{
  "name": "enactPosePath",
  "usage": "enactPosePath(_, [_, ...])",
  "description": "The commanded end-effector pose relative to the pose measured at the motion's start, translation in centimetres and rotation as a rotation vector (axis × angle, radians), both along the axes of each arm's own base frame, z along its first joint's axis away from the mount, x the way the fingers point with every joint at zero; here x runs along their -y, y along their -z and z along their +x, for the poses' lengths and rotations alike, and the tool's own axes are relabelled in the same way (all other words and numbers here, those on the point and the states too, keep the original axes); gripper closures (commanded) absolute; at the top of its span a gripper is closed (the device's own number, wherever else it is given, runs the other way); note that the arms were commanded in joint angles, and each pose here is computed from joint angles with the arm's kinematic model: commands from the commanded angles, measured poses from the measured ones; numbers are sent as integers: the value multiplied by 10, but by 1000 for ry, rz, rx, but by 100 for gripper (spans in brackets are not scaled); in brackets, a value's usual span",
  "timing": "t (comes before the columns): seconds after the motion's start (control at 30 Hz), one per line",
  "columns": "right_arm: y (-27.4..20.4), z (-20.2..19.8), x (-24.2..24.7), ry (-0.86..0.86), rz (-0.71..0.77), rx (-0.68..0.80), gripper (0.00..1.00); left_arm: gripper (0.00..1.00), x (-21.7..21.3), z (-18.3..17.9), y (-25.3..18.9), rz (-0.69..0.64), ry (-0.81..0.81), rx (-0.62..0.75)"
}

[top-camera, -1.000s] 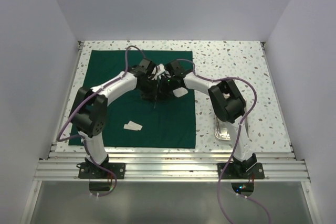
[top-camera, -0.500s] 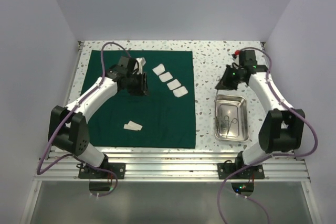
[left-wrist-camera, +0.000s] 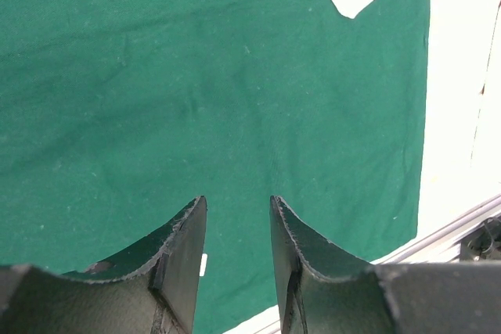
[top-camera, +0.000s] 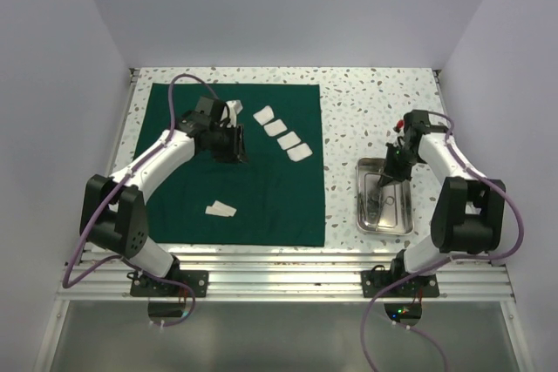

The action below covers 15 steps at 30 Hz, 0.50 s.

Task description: Prepare the surgical pack

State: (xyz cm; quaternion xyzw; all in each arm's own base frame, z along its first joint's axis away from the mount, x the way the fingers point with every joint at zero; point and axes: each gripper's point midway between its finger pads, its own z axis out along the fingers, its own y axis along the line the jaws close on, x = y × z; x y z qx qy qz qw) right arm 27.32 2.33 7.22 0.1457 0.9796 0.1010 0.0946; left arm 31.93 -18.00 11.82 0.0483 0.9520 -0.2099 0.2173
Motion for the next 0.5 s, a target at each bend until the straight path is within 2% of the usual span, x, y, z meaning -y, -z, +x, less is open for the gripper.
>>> enactPosePath(0.0, [12, -5, -2, -24, 25, -39, 100, 58, 2, 6, -3, -18, 29, 28])
enactPosePath(0.17, [18, -10, -12, -32, 87, -90, 100, 59, 4, 8, 2, -22, 39, 13])
enactPosePath(0.47, [28, -33, -17, -32, 116, -184, 99, 58, 4, 8, 7, -12, 40, -2])
